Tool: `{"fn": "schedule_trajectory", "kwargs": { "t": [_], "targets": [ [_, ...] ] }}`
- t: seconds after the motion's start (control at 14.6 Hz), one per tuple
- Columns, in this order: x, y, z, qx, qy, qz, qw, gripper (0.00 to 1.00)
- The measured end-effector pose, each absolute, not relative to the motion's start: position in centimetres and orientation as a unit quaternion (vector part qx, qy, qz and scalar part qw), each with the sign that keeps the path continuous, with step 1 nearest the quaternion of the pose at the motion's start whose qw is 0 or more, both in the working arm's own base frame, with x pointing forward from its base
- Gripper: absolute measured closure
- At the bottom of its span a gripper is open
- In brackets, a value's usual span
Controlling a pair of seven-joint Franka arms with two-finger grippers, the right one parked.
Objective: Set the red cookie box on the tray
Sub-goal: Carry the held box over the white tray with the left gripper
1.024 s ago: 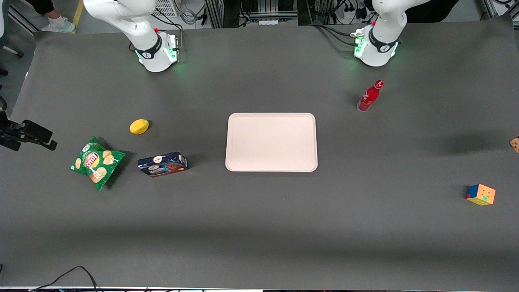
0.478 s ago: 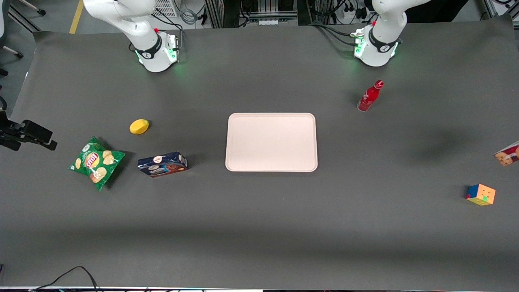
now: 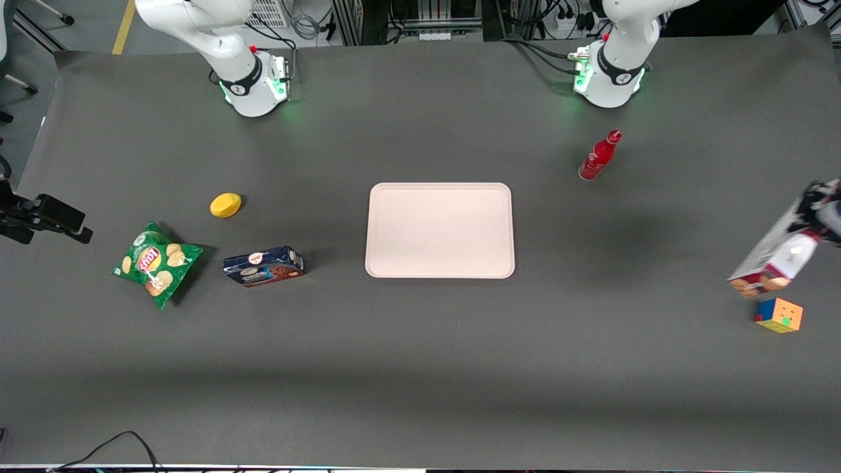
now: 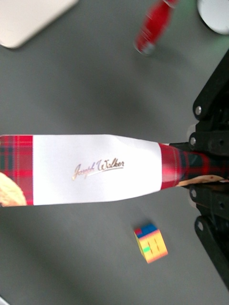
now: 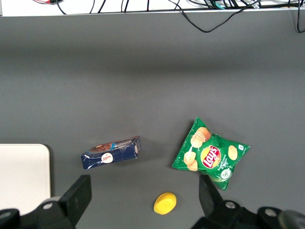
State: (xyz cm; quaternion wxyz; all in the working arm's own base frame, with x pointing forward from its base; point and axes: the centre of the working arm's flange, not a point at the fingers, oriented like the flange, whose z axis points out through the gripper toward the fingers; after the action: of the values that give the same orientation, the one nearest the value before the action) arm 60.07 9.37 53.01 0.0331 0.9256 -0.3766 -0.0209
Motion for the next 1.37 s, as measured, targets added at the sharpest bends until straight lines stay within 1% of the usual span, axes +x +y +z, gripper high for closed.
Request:
{"fn": "schedule_trajectory", "kwargs": {
  "t": [0.14, 0.27, 0.55, 0.82, 0.96, 1.16, 1.37],
  "targets": [
    [60.6, 3.0, 53.2, 0.942, -0.333, -0.025, 0.037, 0.78],
    [60.2, -4.0, 53.4, 0.957, -0.286, -0.033, 0.041, 0.78],
    [58.1, -16.4, 53.0, 0.979, -0.194, -0.047, 0.042, 0.78],
    [55.6, -24.9, 51.2, 0.988, -0.132, -0.062, 0.044, 0.78],
    [54.0, -28.0, 49.6, 0.991, -0.105, -0.067, 0.041, 0.78],
    [50.0, -33.4, 47.4, 0.996, -0.069, -0.059, 0.017, 0.78],
    [46.6, -37.0, 43.4, 0.998, -0.018, -0.047, 0.024, 0.78]
  ]
}}
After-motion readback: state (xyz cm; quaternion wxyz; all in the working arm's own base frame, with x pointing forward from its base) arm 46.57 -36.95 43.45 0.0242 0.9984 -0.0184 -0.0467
